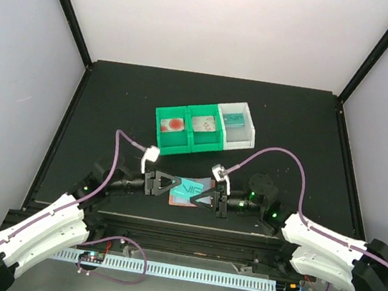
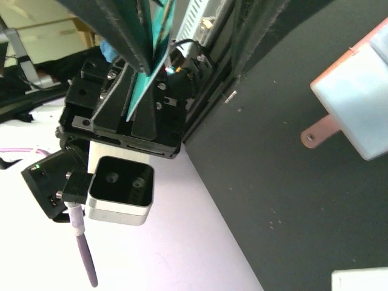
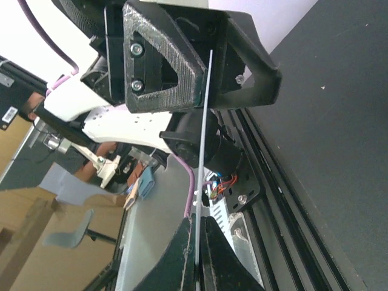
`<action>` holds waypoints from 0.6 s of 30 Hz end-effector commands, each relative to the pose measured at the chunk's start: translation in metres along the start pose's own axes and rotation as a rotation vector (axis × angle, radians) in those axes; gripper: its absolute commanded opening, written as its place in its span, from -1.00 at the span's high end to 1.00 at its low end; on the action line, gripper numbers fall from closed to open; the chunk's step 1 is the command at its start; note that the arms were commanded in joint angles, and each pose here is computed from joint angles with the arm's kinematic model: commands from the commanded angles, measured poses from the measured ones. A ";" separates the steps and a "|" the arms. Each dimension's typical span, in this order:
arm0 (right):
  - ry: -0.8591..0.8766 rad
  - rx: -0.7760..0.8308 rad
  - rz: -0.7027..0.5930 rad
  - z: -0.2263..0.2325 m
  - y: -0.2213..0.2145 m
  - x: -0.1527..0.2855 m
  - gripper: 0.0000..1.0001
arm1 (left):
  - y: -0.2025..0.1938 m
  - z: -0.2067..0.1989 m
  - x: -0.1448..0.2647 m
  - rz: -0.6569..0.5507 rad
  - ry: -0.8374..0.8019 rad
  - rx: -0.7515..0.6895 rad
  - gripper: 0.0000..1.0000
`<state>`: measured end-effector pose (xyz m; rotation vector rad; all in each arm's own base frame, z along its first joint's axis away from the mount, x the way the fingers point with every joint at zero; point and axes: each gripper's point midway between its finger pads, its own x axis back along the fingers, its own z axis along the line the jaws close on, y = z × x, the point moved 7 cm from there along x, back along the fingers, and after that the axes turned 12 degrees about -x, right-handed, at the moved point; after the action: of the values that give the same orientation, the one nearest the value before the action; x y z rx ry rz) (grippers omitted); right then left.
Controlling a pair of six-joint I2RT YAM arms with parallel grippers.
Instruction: Take the credit cards out of the card holder
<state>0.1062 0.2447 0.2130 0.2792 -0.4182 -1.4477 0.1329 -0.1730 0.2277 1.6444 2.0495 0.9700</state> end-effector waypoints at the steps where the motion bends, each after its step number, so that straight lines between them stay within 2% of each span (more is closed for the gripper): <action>1: 0.018 0.074 0.079 0.009 -0.004 0.000 0.98 | 0.008 -0.018 0.003 0.046 -0.074 -0.061 0.37; 5: 0.002 0.065 0.076 0.005 -0.004 -0.001 0.98 | 0.006 -0.021 0.003 0.061 -0.110 -0.068 0.95; 8: -0.017 0.047 0.055 0.002 -0.003 -0.001 0.86 | 0.004 -0.020 0.002 0.064 -0.112 -0.056 0.97; 14: -0.023 -0.013 -0.094 -0.001 0.005 0.004 0.36 | 0.007 -0.014 0.001 0.008 -0.093 -0.021 0.97; 18: 0.012 -0.093 -0.190 -0.002 0.011 0.008 0.38 | 0.012 -0.012 0.001 -0.054 -0.080 -0.004 0.97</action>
<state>0.1102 0.2409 0.2060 0.2284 -0.4203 -1.5173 0.1263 -0.1756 0.2374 1.6852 1.9630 0.9072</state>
